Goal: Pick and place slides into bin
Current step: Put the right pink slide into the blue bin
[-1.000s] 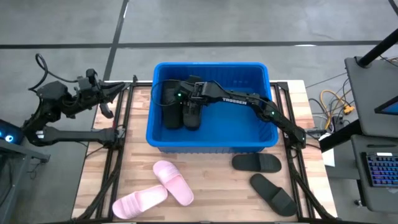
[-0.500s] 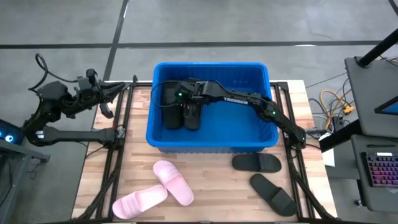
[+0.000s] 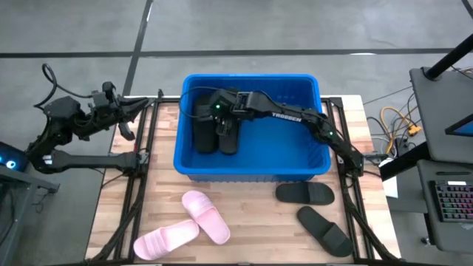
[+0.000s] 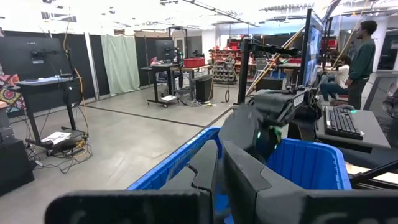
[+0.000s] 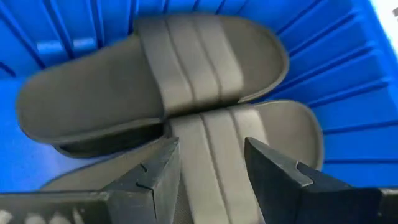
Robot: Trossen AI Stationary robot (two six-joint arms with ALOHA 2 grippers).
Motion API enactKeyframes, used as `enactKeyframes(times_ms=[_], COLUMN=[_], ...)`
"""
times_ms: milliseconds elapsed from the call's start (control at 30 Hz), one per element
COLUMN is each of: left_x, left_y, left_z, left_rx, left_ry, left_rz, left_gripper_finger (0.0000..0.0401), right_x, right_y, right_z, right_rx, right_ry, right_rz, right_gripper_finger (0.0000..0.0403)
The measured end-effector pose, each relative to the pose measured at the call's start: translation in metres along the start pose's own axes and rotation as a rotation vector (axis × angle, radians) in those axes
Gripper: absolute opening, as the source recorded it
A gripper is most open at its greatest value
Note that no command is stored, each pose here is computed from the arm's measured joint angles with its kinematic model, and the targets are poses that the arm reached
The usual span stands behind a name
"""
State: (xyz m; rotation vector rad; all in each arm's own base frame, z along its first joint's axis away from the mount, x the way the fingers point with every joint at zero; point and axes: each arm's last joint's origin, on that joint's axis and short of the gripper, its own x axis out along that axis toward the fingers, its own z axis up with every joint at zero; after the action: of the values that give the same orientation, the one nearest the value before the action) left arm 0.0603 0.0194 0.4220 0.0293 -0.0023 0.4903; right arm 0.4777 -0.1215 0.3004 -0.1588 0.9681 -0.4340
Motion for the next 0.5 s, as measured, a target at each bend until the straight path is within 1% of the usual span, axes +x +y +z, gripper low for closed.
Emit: enactKeyframes(times_ms=[233,367,500], left_x=[-0.001,-0.001,-0.002], left_y=[0.000,0.000,0.001], left_z=[0.000,0.000,0.000], left_rx=[-0.001,-0.001,-0.002], left_ry=[-0.003,-0.004,-0.005], left_rz=[0.000,0.000,0.000], left_gripper_finger=[0.0011,0.0011,0.0011], right_x=[-0.039,-0.070,-0.102], right_y=[-0.013,-0.020,-0.022], right_z=[0.011,0.016,0.018], right_rx=[0.055,0.112,0.158], right_ry=[-0.121,-0.194,-0.257], right_rz=[-0.017,-0.017,-0.004], right_gripper_finger=[0.0164,0.0158,0.0150])
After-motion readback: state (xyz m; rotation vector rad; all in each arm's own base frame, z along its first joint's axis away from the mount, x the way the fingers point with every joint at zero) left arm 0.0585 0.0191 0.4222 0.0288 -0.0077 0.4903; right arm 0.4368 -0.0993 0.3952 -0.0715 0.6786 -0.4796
